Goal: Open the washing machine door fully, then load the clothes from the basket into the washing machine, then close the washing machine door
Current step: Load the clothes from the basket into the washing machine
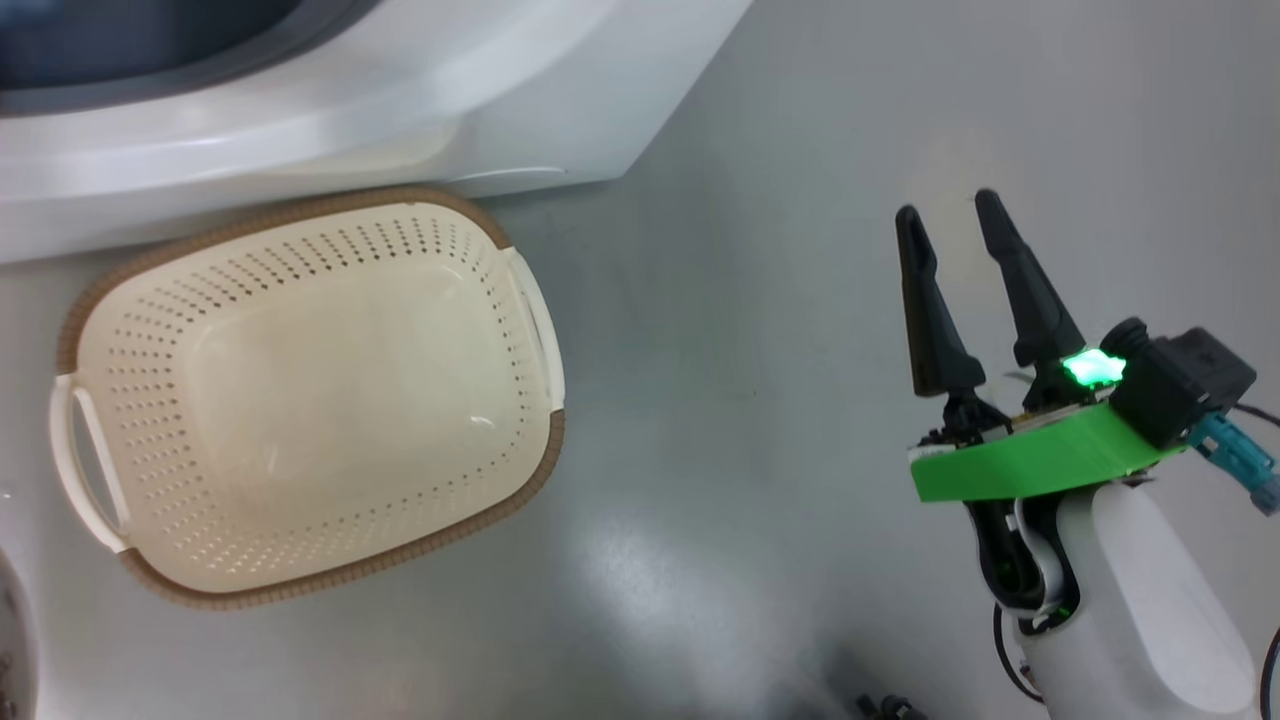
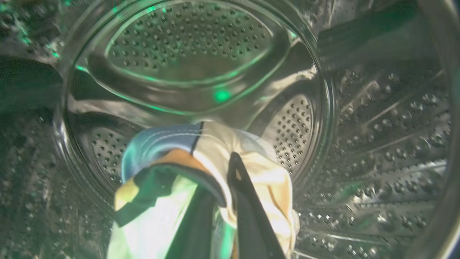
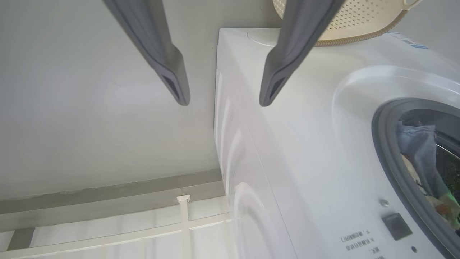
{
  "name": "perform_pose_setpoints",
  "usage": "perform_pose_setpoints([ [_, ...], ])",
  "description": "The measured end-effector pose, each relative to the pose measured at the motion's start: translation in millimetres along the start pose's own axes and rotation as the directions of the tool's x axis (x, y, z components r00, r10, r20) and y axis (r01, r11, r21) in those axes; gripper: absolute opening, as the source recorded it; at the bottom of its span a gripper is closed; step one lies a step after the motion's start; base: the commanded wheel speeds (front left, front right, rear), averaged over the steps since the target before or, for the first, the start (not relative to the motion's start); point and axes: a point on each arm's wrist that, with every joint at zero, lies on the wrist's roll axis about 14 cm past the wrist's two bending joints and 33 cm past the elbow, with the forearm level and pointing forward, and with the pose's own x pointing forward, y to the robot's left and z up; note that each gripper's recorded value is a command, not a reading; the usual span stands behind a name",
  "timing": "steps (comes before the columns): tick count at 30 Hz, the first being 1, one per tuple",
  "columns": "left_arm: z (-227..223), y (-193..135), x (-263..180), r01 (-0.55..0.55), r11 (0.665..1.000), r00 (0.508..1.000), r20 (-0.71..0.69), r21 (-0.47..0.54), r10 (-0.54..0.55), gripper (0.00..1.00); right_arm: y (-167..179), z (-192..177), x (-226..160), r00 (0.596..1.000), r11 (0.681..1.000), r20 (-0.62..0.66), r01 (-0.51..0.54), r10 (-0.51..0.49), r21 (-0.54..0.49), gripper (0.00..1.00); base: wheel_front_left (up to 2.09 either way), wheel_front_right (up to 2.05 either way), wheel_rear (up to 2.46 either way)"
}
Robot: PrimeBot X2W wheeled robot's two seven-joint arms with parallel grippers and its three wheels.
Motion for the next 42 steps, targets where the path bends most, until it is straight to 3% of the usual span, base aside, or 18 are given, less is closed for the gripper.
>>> perform_pose_setpoints([
  [4, 9, 9, 3, -0.031, 0.999, 0.998, 0.055, -0.017, 0.032, 0.0, 0, 3, 7, 1.0, 1.0, 0.012, -0.006, 0.006, -0.005, 1.0, 0.0, 0.0, 0.0],
  [5, 2, 9, 2, -0.032, 0.999, 0.999, 0.039, -0.012, 0.032, 0.16, 0, 3, 7, 1.0, 1.0, 0.011, -0.006, 0.006, -0.007, 1.0, 0.0, 0.0, 0.0],
  [6, -10, 9, -2, -0.032, 0.999, 0.999, 0.007, -0.006, 0.032, 0.67, 0, 2, 7, 1.0, 1.0, 0.009, -0.006, 0.006, -0.006, 1.0, 0.0, 0.0, 0.0],
  [7, -27, 7, -7, -0.031, 1.0, 0.999, -0.044, -0.001, 0.031, 1.0, 0, 1, 7, 1.0, 1.0, 0.008, -0.007, 0.007, -0.006, 1.0, 0.0, 0.0, 0.0],
  [11, -75, 2, -28, -0.014, 0.999, 0.98, -0.198, 0.029, 0.02, 1.0, 3, 2, 7, 1.0, 1.0, 0.009, -0.016, 0.016, -0.004, 1.0, 0.0, 0.0, 0.0],
  [18, -91, 3, -38, -0.004, 0.999, 0.962, -0.274, 0.052, 0.018, 1.0, 6, 5, 8, 1.0, 1.0, 0.018, -0.023, 0.023, -0.001, 1.0, 0.0, 0.0, 0.0],
  [28, -66, 5, -41, -0.03, 0.999, 0.972, -0.231, 0.029, 0.036, 1.0, 10, 17, 8, 0.998, 0.999, 0.05, -0.032, 0.032, 0.0, 1.0, 0.0, 0.0, 0.0],
  [42, -50, -7, -83, -0.061, 0.998, 0.977, -0.206, -0.03, 0.054, 1.0, 27, 38, 8, 0.992, 0.997, 0.098, -0.074, 0.076, -0.024, 1.0, 0.0, 0.0, 0.0],
])
